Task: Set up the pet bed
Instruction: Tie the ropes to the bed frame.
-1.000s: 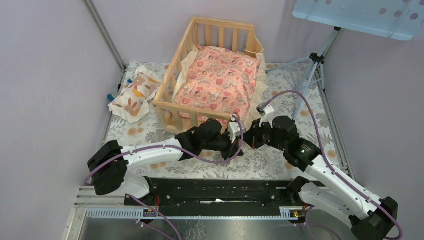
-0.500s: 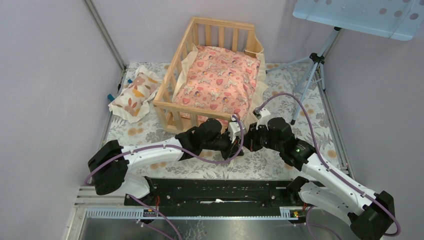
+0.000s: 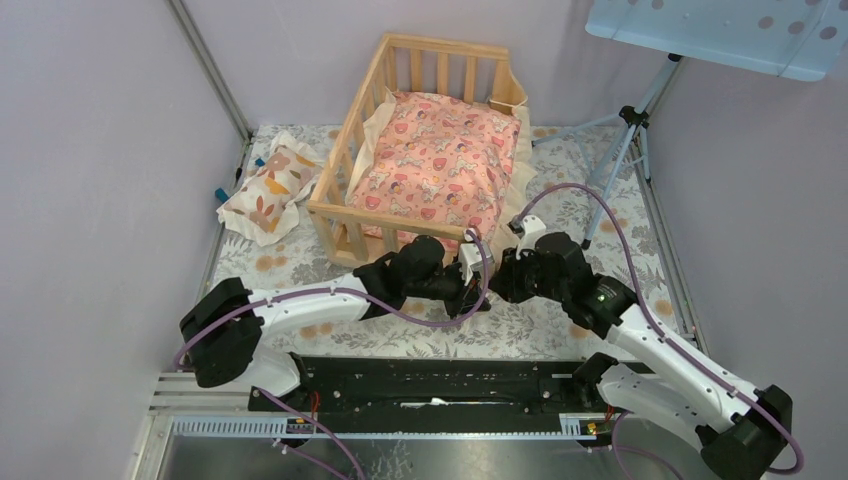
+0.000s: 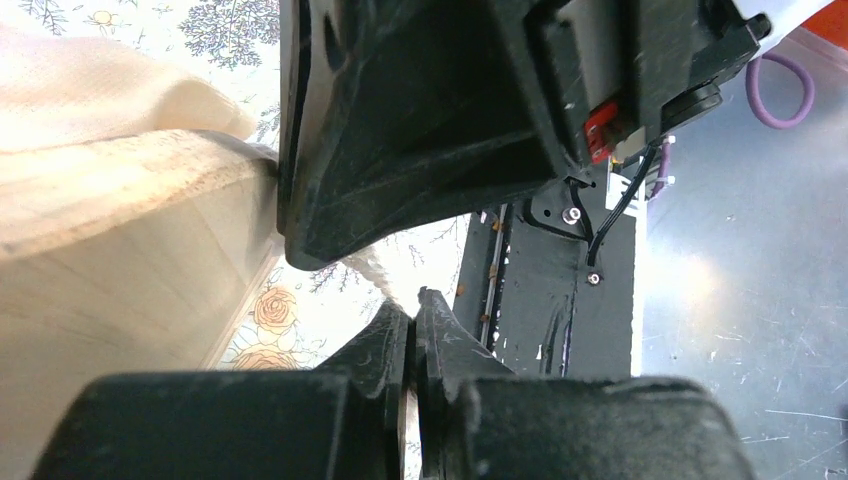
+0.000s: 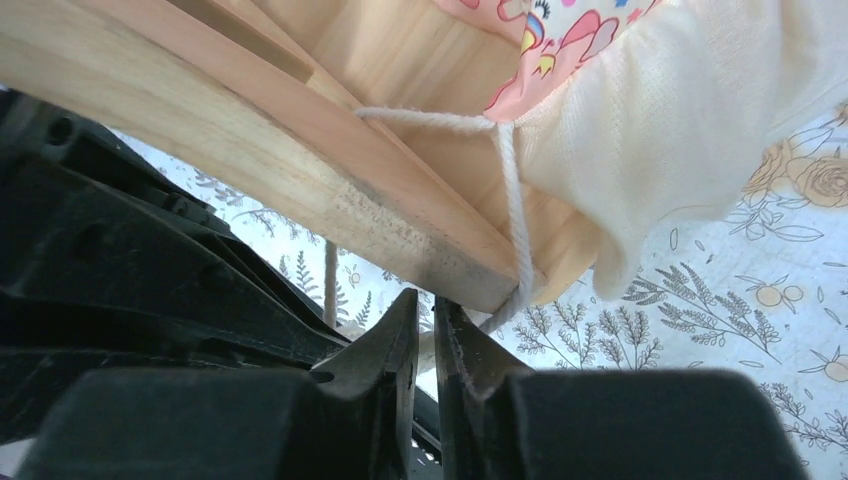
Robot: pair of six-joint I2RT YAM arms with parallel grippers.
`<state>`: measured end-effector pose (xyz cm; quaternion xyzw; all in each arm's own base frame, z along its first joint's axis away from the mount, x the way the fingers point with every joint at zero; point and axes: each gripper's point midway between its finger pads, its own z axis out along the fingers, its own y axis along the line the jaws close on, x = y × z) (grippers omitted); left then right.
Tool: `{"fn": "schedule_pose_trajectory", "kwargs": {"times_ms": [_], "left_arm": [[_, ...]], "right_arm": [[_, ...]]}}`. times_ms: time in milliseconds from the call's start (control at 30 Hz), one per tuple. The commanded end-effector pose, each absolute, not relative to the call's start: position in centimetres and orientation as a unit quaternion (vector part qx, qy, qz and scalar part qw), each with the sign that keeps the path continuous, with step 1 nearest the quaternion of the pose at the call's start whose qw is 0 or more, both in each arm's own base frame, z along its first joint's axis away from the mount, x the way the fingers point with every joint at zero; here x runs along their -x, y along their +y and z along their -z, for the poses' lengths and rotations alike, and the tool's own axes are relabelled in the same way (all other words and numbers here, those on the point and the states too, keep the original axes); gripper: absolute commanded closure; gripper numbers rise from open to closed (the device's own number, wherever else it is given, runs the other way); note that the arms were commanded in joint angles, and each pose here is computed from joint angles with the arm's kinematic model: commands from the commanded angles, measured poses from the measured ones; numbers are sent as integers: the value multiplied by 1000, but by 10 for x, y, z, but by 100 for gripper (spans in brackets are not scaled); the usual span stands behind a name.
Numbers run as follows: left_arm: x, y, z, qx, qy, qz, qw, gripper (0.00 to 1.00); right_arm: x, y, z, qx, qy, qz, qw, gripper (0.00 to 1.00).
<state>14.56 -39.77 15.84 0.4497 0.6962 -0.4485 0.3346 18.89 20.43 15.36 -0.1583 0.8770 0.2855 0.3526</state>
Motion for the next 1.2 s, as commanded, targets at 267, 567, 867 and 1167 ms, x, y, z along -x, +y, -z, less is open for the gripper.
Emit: {"fn": "schedule_pose_trajectory", "kwargs": {"times_ms": [267, 567, 867, 1167], "left_arm": [[-164, -390, -154, -393, 740, 456, 301, 100], [-166, -387, -152, -387, 744, 457, 297, 100], [-174, -388, -159, -351, 755, 469, 295, 100], [-179, -388, -158, -331, 762, 471, 296, 100]], "right_arm": [[-205, 210, -198, 130, 833, -324, 430, 83], [-197, 222, -172, 146, 860, -328, 364, 94], [-201, 202, -140, 142, 901, -248, 326, 94], [-209, 205, -222, 106, 806, -338, 474, 73]]}}
